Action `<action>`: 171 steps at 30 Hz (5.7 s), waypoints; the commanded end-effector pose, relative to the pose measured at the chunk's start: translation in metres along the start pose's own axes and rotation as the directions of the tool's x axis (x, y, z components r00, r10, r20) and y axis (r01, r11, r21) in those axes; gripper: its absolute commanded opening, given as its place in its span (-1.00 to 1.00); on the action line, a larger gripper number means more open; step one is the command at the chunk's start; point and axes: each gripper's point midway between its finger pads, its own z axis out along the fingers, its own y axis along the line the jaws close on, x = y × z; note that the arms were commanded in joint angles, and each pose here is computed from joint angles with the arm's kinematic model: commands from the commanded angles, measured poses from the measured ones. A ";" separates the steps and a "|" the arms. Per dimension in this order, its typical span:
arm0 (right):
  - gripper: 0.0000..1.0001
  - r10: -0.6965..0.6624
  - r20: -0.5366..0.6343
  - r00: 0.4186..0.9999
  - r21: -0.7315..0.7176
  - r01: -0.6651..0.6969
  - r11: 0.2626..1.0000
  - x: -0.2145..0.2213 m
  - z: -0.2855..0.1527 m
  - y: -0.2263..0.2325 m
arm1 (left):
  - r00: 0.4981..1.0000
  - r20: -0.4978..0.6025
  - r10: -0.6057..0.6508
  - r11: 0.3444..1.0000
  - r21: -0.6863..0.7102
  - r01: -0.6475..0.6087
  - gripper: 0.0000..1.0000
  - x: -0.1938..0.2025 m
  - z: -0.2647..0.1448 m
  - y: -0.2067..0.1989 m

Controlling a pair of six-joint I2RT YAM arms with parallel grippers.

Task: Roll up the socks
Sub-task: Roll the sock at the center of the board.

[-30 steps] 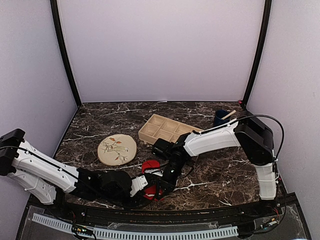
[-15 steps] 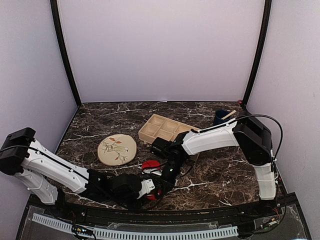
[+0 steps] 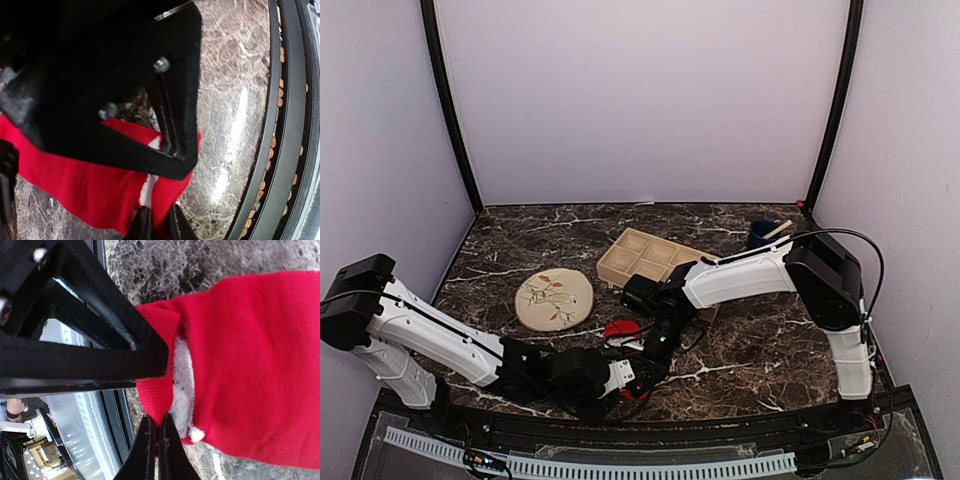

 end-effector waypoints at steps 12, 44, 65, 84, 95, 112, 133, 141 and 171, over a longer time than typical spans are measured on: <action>-1.00 0.009 -0.005 1.000 0.003 -0.009 1.000 -0.001 0.000 -0.003 | 0.998 -0.062 -0.010 0.997 0.082 0.015 -1.00 0.011 0.001 -0.016; -0.56 0.071 0.381 0.922 -0.009 -0.073 0.997 -0.004 -0.056 -0.020 | 0.967 -0.086 -0.242 0.952 0.172 0.253 -1.00 0.002 -0.009 0.003; -0.58 -0.251 0.438 0.863 0.499 -0.002 0.866 0.012 -0.068 -0.032 | 0.870 -0.321 -0.374 0.704 0.513 0.491 -1.00 0.000 -0.012 -0.007; -0.29 -0.571 0.257 0.779 0.678 0.276 0.681 0.011 -0.035 0.029 | 0.814 -0.426 -0.396 0.562 0.588 0.581 -1.00 0.007 -0.011 -0.009; -0.29 -0.638 0.093 0.764 0.701 0.406 0.587 0.005 0.000 0.036 | 0.799 -0.466 -0.381 0.556 0.575 0.600 -1.00 0.016 -0.008 -0.010; -0.34 -0.659 -0.072 0.749 0.739 0.484 0.469 0.000 0.017 0.014 | 0.787 -0.500 -0.362 0.523 0.590 0.615 -1.00 0.021 -0.007 -0.011; -0.94 -0.636 -0.176 0.752 0.685 0.557 0.469 0.016 0.033 0.001 | 0.776 -0.509 -0.372 0.512 0.585 0.629 -0.89 0.018 -0.007 -0.006; -1.00 -0.584 -0.092 0.806 0.633 0.501 0.591 0.017 0.031 0.005 | 0.772 -0.421 -0.476 0.574 0.516 0.635 -0.37 0.007 -0.009 0.022; -1.00 -0.123 0.234 0.964 0.054 0.114 0.992 0.010 0.001 0.013 | 0.837 -0.006 -0.548 0.772 0.381 0.508 0.03 -0.011 -0.036 0.060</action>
